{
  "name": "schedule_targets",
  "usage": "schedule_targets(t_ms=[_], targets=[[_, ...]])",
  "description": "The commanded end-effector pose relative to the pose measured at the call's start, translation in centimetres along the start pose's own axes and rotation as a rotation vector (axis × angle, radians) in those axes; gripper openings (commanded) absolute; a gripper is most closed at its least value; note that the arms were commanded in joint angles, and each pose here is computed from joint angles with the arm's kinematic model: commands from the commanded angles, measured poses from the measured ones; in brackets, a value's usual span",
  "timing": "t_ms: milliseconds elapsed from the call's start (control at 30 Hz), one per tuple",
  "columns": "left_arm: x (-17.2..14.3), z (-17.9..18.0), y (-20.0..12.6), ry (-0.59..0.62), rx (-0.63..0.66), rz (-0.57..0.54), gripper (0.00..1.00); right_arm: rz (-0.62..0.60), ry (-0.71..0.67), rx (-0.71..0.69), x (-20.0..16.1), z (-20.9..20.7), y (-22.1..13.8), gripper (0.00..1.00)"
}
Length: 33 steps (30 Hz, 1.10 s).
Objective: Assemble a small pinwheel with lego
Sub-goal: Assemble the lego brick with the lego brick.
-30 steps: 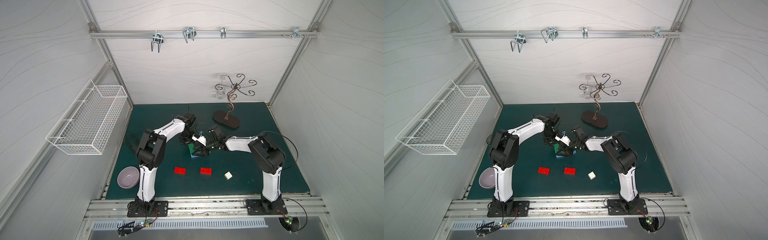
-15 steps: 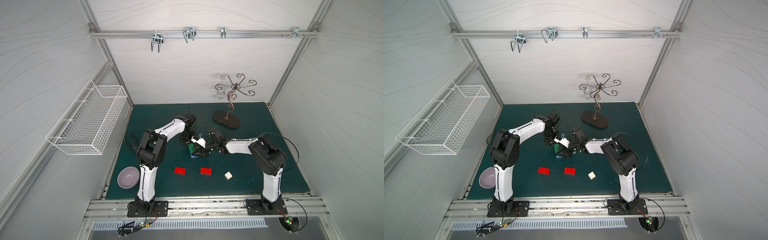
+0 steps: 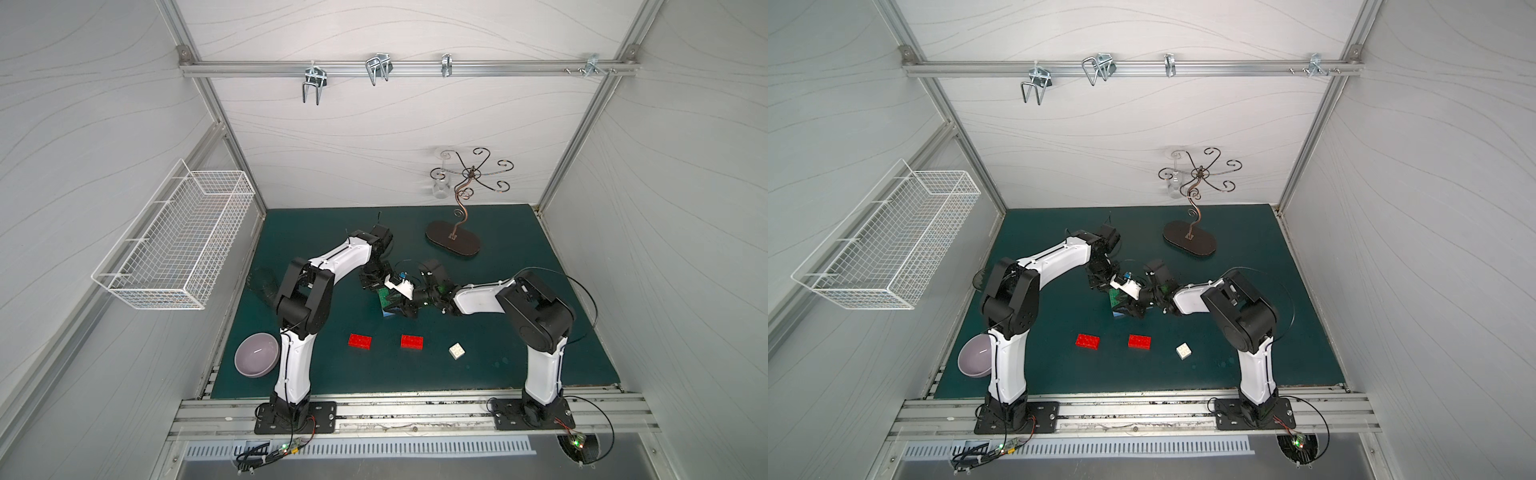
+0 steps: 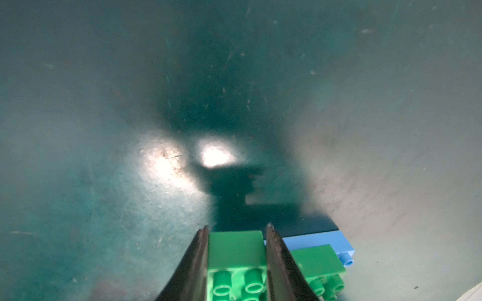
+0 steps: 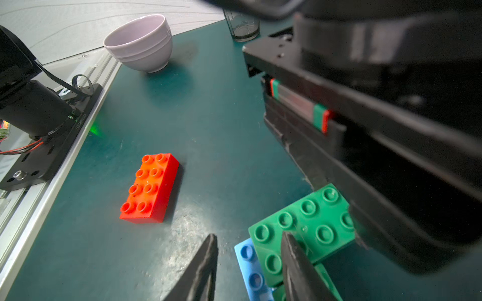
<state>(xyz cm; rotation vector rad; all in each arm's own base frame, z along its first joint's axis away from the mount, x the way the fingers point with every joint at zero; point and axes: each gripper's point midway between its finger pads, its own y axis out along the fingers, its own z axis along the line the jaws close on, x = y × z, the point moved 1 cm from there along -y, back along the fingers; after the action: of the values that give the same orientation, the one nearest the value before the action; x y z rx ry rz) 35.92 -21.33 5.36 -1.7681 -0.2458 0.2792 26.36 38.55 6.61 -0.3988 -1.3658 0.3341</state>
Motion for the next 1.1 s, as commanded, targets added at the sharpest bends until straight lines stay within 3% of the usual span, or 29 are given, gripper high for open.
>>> schedule_targets(t_ms=[0, 200, 400, 667, 833, 1067], targets=[[-0.3, -0.9, -0.9, 0.026, -0.011, 0.005, 0.00, 0.242, 0.180, -0.012, -8.3, 1.0, 0.0, 0.43], [-0.3, -1.1, -1.1, 0.032, -0.014, 0.000, 0.00, 0.224, 0.147, -0.008, -8.2, 1.6, -0.3, 0.42], [-0.2, -1.3, -1.5, 0.041, -0.012, -0.009, 0.00, 0.394, 0.096, -0.082, -10.9, 1.8, 0.0, 0.38], [-0.9, -1.5, -1.1, 0.066, 0.003, 0.002, 0.00, 0.418, 0.119, -0.139, -11.8, 1.8, -0.7, 0.37], [-1.0, -1.5, -1.2, 0.092, 0.035, -0.008, 0.00, 0.520, 0.096, -0.156, -13.6, 1.8, -0.8, 0.26], [-1.2, -1.6, -1.3, 0.103, 0.042, -0.007, 0.00, 0.538, 0.102, -0.142, -15.4, 4.0, -1.1, 0.27]])
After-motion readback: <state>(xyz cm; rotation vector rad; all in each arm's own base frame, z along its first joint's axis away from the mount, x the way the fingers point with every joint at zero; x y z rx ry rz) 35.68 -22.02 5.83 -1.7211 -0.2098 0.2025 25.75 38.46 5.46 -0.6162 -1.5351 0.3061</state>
